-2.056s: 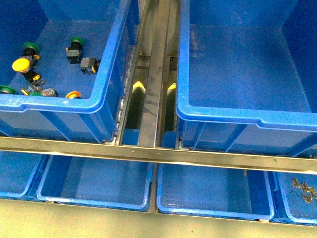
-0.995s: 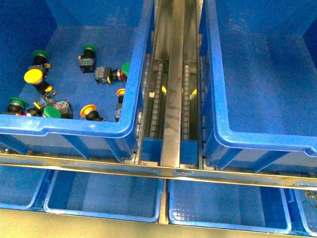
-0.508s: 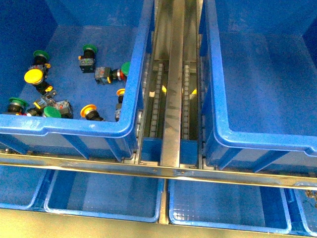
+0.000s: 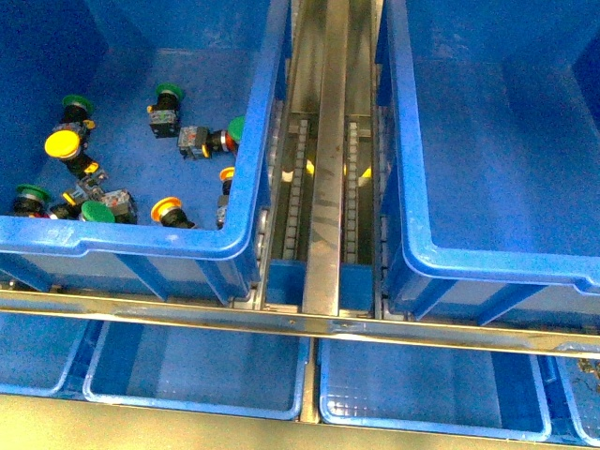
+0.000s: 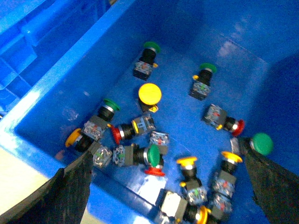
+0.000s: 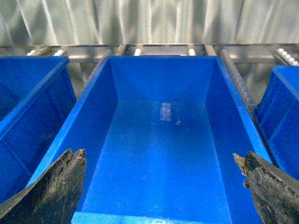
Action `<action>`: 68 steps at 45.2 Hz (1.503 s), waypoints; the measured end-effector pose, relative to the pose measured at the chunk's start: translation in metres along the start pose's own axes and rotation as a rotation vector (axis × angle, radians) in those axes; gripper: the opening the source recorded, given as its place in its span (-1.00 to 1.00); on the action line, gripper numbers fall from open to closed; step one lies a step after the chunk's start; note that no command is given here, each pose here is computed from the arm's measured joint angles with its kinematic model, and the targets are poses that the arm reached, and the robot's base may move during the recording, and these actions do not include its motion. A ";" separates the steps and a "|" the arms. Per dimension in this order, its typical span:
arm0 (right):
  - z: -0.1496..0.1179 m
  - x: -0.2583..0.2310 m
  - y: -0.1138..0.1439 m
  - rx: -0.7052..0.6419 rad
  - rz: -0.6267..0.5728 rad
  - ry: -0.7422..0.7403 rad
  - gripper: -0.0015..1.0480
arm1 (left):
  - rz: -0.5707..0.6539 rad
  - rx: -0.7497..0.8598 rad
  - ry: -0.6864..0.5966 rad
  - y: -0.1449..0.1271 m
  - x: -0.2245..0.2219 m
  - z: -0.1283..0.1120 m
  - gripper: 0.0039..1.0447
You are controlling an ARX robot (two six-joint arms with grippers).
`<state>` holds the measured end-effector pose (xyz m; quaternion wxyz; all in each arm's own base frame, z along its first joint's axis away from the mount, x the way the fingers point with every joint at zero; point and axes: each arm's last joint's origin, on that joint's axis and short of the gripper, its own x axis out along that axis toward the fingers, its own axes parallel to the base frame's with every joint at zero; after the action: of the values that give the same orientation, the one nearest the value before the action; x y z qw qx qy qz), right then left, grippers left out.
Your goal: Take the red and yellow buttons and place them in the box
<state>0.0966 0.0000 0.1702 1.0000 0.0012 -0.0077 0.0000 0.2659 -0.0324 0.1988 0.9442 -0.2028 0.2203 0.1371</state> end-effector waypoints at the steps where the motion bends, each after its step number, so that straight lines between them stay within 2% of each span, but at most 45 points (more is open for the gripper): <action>1: 0.000 0.000 0.000 0.000 0.000 0.000 0.88 | 0.019 -0.007 0.001 -0.001 0.013 0.002 0.85; 7: 0.000 0.000 0.000 0.000 0.000 0.000 0.88 | 0.054 -0.035 0.082 -0.006 0.077 0.003 0.85; 21: 0.000 0.000 0.000 0.000 0.000 0.000 0.88 | 0.087 -0.038 0.224 0.003 0.148 -0.024 0.85; 32: 0.000 0.000 0.000 0.000 0.000 0.000 0.88 | 0.093 -0.033 0.237 0.012 0.199 -0.023 0.85; 44: 0.000 0.000 0.000 0.000 0.000 0.000 0.88 | 0.088 -0.008 0.266 0.010 0.232 -0.028 0.85; 62: 0.000 0.000 0.000 0.000 0.000 0.000 0.88 | 0.084 -0.001 0.267 0.016 0.246 -0.024 0.85; 68: 0.000 0.000 0.000 0.000 0.000 0.000 0.88 | 0.089 0.002 0.277 0.019 0.248 -0.028 0.35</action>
<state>0.0966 0.0000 0.1702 1.0000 0.0014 -0.0077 0.0000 0.4639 0.0137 0.0532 0.8980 -0.2088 0.3575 0.1493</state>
